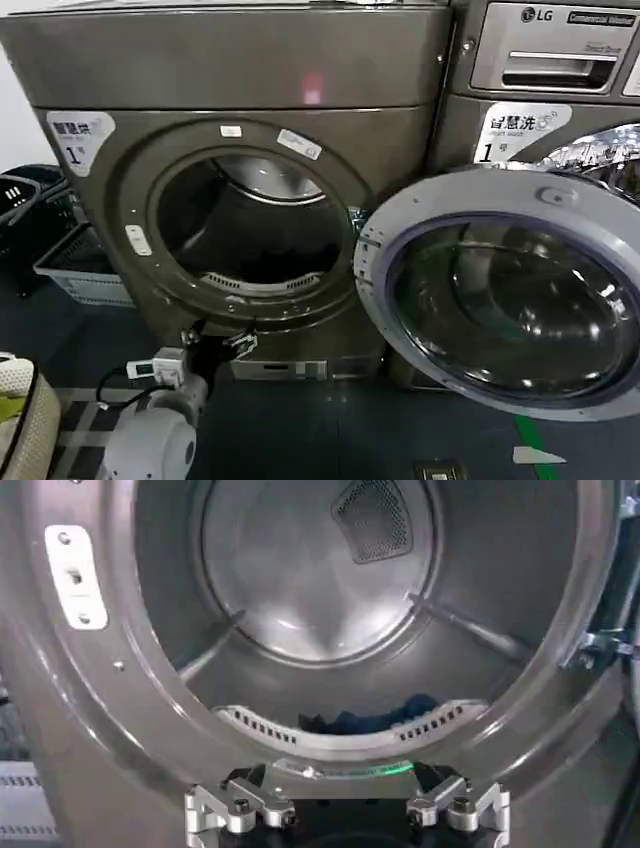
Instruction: Grasp the clothes from the dryer.
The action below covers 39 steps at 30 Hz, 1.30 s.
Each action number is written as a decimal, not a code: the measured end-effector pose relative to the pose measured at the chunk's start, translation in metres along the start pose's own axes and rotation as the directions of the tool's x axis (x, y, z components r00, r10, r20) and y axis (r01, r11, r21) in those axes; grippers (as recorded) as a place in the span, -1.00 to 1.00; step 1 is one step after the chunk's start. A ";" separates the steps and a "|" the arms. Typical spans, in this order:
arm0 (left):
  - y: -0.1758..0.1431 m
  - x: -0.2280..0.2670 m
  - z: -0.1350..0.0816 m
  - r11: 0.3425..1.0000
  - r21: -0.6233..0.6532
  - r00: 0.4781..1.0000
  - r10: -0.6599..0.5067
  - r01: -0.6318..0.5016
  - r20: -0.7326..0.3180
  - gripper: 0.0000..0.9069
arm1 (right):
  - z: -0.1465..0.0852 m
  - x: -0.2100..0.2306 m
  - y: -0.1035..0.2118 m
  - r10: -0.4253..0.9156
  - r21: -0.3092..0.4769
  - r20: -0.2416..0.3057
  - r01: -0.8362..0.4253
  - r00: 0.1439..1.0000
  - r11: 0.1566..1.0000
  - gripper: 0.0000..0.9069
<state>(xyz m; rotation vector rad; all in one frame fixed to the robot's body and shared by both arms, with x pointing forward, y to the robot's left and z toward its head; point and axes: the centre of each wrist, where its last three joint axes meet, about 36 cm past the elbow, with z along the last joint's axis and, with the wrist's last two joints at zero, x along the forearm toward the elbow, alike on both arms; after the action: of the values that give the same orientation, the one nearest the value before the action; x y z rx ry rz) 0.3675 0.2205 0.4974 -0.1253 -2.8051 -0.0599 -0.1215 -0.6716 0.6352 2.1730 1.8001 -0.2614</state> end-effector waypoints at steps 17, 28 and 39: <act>0.001 0.002 0.004 1.000 -0.016 1.000 -0.003 0.003 -0.015 1.00 | 0.002 -0.001 -0.001 0.001 0.007 -0.005 0.000 1.000 1.000 1.00; 0.000 0.002 0.004 1.000 -0.023 1.000 -0.004 0.003 -0.014 1.00 | 0.002 0.000 0.000 -0.004 0.010 -0.004 0.004 1.000 1.000 1.00; -0.002 -0.001 0.006 1.000 -0.023 1.000 -0.004 0.003 -0.022 1.00 | 0.005 0.001 0.001 -0.005 0.012 -0.009 0.005 1.000 1.000 1.00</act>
<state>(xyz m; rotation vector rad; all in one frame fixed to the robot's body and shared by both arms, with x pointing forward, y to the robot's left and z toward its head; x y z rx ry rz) 0.3660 0.2185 0.4913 -0.1246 -2.7835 -0.0930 -0.1204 -0.6728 0.6306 2.1814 1.8137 -0.2652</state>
